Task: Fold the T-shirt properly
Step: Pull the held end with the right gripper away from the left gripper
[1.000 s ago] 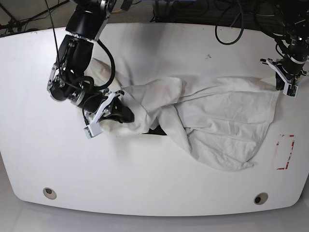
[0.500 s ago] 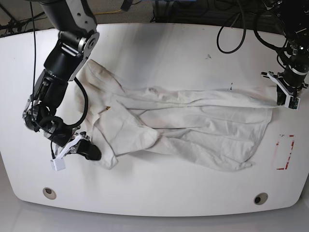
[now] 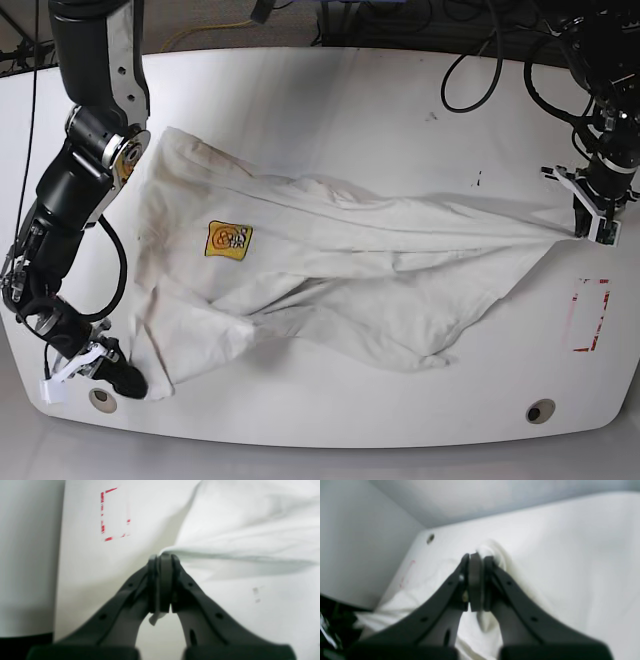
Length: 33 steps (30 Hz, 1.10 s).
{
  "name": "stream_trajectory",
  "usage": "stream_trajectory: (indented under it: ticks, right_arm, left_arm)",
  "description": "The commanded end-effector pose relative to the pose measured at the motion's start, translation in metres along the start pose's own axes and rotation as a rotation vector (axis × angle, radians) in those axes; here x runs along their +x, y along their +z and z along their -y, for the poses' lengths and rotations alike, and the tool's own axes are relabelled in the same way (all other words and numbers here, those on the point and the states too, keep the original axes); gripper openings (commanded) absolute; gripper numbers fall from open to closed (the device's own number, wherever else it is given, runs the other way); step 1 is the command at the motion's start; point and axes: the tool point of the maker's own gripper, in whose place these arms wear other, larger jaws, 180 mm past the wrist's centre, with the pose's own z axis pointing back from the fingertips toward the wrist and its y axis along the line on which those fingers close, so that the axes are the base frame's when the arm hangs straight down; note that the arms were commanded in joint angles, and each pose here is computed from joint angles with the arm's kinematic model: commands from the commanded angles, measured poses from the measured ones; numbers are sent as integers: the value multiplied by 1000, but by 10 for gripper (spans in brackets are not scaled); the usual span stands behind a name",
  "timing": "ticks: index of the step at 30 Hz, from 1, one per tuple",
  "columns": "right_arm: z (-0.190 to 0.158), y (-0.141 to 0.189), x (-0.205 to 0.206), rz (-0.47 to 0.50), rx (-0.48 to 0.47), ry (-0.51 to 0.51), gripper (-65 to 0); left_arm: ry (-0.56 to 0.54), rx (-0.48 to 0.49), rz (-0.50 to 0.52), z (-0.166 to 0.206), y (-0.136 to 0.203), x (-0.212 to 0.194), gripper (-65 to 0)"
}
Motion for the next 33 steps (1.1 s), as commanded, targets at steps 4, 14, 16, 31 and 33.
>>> stream_trajectory:
  ticks: [4,14,16,31,33]
  right_arm:
    - [4,4,46,134,18,-18,-625]
    - [14,10,32,82,-39,52,-3]
    - [15,15,26,76,-51,67,-17]
    - [31,72,-91,-115,-147,95,-149]
    - [32,79,-106,-141,-168,82,-147]
  left_arm:
    - [-24,8,38,-3,3,11,-650]
    - [-20,5,31,-1,2,9,-650]
    - [-21,4,33,-1,1,10,-650]
    - [-12,0,18,0,-1,4,-650]
    - [-11,0,18,-1,-1,4,-650]
